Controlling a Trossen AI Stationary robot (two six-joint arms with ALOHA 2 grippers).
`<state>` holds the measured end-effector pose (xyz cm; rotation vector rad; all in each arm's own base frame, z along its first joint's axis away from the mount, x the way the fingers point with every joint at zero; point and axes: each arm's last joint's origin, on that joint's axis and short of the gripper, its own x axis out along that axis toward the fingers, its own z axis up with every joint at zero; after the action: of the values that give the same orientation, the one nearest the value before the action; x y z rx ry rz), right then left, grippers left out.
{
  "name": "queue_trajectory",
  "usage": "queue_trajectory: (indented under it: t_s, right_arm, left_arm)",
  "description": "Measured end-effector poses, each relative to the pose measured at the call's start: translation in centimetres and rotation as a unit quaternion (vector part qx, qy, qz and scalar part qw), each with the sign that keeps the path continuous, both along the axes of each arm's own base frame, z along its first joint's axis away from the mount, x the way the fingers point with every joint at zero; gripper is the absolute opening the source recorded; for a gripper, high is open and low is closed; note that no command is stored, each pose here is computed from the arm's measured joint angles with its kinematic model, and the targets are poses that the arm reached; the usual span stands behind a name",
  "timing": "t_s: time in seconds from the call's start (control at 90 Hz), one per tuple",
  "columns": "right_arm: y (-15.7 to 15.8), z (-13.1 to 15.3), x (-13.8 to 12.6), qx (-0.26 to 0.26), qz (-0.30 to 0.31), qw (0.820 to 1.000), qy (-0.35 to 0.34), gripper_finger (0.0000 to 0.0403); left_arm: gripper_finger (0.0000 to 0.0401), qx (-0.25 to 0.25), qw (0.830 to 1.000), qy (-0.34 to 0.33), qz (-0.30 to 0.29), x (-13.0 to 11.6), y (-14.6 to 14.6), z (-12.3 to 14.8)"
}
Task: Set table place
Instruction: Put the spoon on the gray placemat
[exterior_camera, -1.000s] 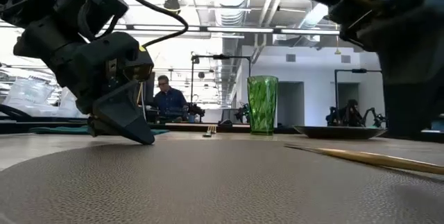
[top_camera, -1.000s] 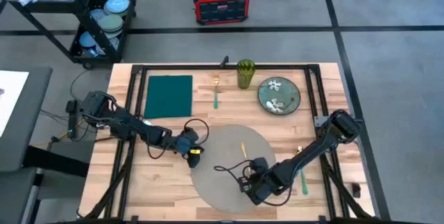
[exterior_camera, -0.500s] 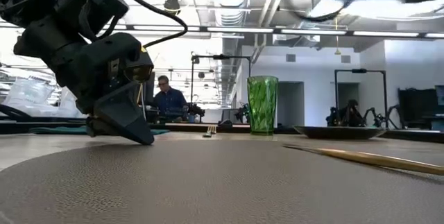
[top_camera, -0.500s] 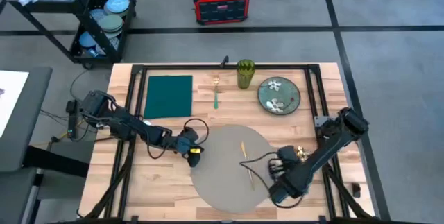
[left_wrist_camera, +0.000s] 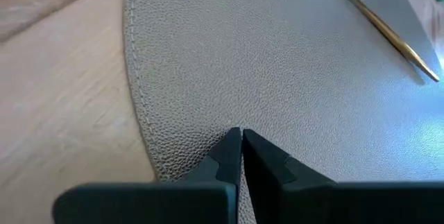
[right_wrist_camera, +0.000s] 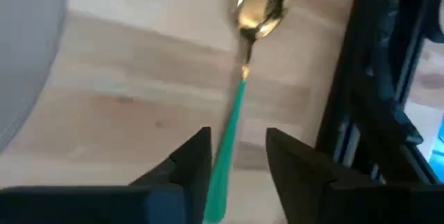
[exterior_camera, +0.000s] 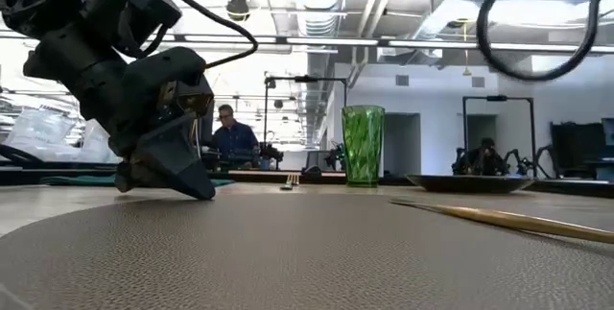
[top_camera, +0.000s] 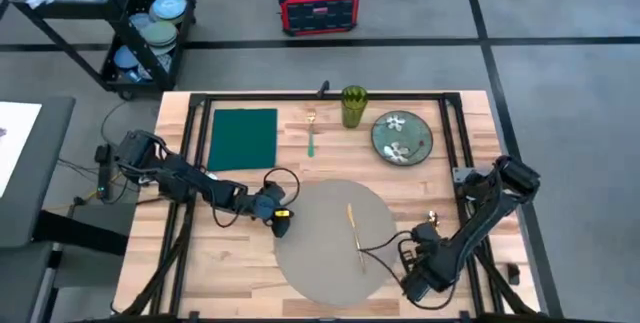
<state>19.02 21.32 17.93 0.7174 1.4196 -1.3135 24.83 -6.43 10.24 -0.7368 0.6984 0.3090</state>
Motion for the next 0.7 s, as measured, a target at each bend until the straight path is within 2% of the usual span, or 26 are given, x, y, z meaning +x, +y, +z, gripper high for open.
queue_trajectory:
  t_s: [0.178,0.289,0.389,0.633,0.7]
  right_arm:
    - [-0.9,-2.2,-0.9,0.006,-0.044,0.999,0.028,0.0163]
    - [-1.6,-3.6,-1.0,0.05,-0.059,0.997,-0.007,0.0164]
    - [-2.7,-4.5,-1.2,0.062,-0.071,0.995,-0.015,0.0163]
    - [-5.7,-5.1,-3.2,0.036,-0.085,0.996,-0.009,0.0163]
    - [-6.5,-5.6,-3.6,0.05,-0.092,0.994,-0.019,0.0162]
  left_arm:
    - [0.0,-0.019,1.0,0.004,-0.017,0.0,-0.1,0.0]
    - [0.0,-0.026,0.999,0.005,-0.024,0.0,-0.2,0.0]
    - [0.0,-0.029,0.999,0.004,-0.023,0.0,-0.2,0.0]
    - [0.0,-0.037,0.999,0.003,-0.023,0.0,-0.2,0.1]
    - [0.0,-0.036,0.999,0.003,-0.023,0.0,-0.2,0.1]
